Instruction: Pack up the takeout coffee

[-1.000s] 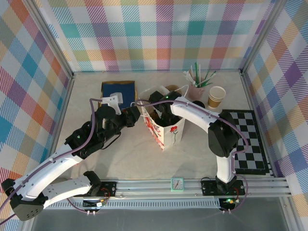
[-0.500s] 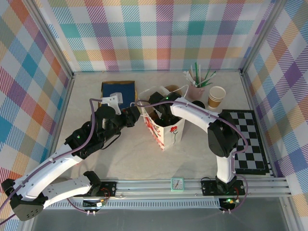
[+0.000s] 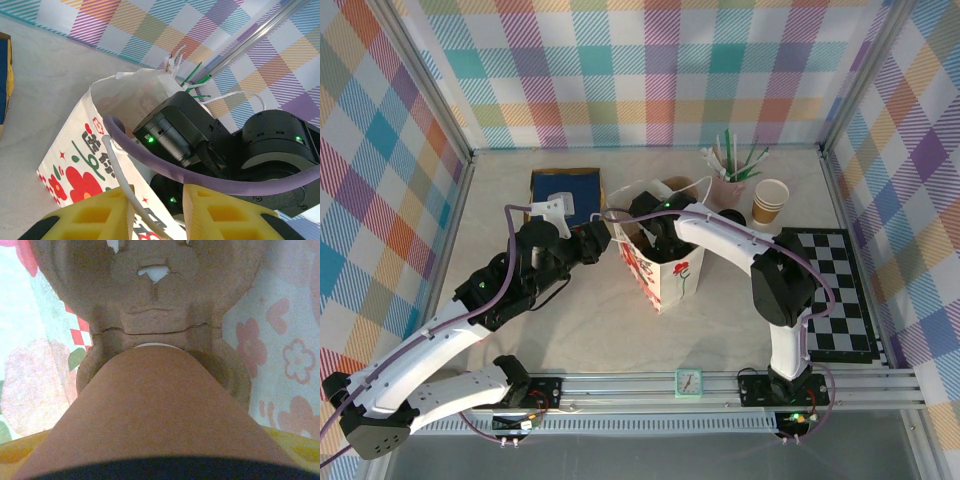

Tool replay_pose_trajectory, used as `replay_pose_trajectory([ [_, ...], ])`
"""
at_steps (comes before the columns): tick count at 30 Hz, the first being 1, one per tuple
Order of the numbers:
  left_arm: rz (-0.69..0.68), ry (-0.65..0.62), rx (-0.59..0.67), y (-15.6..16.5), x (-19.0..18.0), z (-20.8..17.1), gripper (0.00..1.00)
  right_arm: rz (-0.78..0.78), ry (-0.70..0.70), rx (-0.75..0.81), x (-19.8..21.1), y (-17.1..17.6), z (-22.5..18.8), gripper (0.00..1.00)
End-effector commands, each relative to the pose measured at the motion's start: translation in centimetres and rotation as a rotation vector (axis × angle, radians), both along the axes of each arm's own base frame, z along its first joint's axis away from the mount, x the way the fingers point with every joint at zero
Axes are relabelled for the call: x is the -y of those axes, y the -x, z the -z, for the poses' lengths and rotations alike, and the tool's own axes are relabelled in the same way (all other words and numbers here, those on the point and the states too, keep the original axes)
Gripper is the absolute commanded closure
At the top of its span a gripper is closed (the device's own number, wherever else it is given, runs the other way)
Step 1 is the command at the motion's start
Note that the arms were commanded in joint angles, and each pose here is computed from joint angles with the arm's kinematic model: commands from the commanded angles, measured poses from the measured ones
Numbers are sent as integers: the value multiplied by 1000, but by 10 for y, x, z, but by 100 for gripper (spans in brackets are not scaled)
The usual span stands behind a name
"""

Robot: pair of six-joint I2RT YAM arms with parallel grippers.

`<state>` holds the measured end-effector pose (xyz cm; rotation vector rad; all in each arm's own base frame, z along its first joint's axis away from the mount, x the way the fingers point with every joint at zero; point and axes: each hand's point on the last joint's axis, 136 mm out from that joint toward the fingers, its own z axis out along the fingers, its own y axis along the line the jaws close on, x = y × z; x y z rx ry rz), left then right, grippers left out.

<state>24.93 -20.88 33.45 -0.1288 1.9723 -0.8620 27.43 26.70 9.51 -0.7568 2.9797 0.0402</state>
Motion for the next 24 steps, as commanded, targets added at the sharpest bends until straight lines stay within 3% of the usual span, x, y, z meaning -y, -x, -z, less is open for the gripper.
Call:
replay_pose_trajectory([
  [1,-27,28,57,-2,-8,-20,69,3,23,-4,8,-1,5,60],
  [24,-41,25,59,0,-14,-20,69,15,30,-17,10,-1,11,60],
])
